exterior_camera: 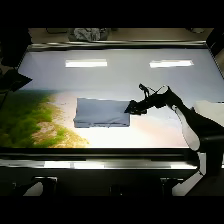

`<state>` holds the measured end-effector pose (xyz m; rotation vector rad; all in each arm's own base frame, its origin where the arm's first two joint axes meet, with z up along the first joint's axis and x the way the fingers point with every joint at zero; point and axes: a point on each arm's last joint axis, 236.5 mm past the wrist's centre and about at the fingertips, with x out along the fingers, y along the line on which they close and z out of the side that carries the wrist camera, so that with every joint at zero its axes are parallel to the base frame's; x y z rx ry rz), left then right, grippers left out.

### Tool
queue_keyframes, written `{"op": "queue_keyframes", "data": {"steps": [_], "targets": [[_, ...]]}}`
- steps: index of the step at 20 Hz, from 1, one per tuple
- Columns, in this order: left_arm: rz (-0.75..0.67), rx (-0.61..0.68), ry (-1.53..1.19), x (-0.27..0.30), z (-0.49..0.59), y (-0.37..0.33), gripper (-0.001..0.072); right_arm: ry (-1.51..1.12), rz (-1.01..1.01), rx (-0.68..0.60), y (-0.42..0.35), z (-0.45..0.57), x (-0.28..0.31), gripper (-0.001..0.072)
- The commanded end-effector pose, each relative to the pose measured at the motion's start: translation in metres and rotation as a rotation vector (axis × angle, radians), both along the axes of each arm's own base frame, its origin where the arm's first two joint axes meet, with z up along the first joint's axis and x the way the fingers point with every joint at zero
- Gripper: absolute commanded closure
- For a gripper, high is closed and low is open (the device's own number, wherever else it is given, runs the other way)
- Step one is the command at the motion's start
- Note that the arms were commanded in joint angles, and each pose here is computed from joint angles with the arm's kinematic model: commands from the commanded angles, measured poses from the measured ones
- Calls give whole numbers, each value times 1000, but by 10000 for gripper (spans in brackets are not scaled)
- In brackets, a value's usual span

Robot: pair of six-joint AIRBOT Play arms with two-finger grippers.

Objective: Fold the shirts.

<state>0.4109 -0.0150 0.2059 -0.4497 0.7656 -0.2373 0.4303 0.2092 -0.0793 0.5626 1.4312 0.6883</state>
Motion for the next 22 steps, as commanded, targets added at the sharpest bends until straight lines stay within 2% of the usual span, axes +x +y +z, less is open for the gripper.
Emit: {"op": "queue_keyframes", "data": {"steps": [1,2,5,7,12,17,22], "targets": [[0,0,1,0,0,0,672,8,-31,73,16,2,5,576],[0,0,1,0,0,0,672,0,-17,104,16,9,4,665],[0,1,1,0,0,0,672,-138,78,154,0,53,15,668],[-1,2,1,0,-1,1,671,-253,50,114,-39,99,38,668],[-16,19,-5,1,-2,1,672,-396,-156,-50,-181,210,55,668],[-16,20,-5,1,-2,1,671,-436,-374,-205,-310,271,20,668],[-35,39,-15,1,-3,1,671,-449,-639,-272,-404,302,-26,667]]}}
